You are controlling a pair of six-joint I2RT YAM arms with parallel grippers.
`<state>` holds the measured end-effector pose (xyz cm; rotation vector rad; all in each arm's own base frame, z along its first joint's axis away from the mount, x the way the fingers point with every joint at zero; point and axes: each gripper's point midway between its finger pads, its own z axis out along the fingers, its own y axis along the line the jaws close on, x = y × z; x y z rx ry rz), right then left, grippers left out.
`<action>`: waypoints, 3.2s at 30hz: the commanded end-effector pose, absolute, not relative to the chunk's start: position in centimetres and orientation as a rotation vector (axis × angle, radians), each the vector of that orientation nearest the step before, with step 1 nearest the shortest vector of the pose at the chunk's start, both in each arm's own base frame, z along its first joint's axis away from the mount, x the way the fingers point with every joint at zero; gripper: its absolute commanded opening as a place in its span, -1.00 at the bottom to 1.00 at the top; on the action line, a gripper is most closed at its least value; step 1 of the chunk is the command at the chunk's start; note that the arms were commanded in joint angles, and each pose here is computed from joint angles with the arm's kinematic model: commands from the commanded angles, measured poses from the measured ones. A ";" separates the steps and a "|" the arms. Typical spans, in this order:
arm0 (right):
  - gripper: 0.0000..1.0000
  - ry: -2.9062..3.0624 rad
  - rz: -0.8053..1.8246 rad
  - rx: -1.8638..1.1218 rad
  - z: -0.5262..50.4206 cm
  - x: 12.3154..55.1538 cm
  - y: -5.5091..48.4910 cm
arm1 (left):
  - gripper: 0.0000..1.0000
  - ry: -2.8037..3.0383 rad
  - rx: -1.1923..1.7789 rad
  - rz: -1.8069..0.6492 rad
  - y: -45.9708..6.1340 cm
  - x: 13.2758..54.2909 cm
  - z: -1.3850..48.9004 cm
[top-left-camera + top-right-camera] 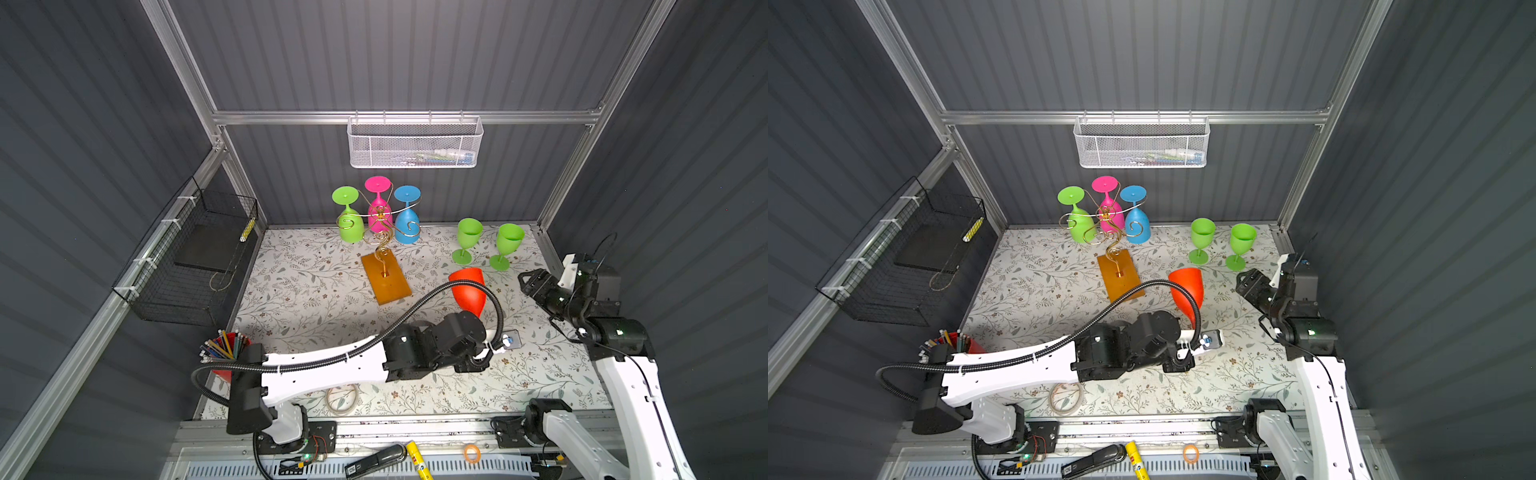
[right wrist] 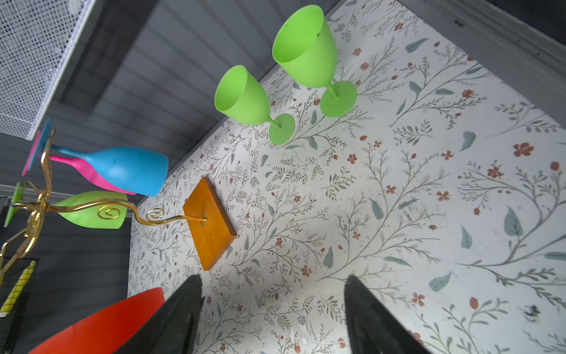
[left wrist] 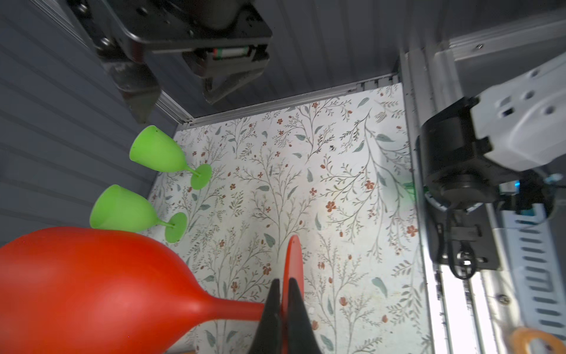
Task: Take the wine glass off the wine glass rack
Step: Place the wine glass at the top-right of the table.
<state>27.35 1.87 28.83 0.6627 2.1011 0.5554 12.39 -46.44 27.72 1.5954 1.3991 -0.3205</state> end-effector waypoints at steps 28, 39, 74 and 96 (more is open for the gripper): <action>0.28 2.276 0.479 0.235 33.9 27.1 7.4 | -1.00 0.717 1.296 0.766 -48.6 20.1 20.2; 0.11 2.413 0.251 0.055 32.7 28.3 9.7 | -1.00 0.747 1.269 0.808 -47.5 21.7 19.0; -1.00 2.431 0.188 -0.092 33.1 29.9 13.0 | 0.06 0.842 1.164 0.887 -45.2 25.0 19.9; -1.00 2.301 -0.005 0.031 36.4 34.5 10.6 | 0.99 0.998 1.214 0.748 -41.9 22.7 19.4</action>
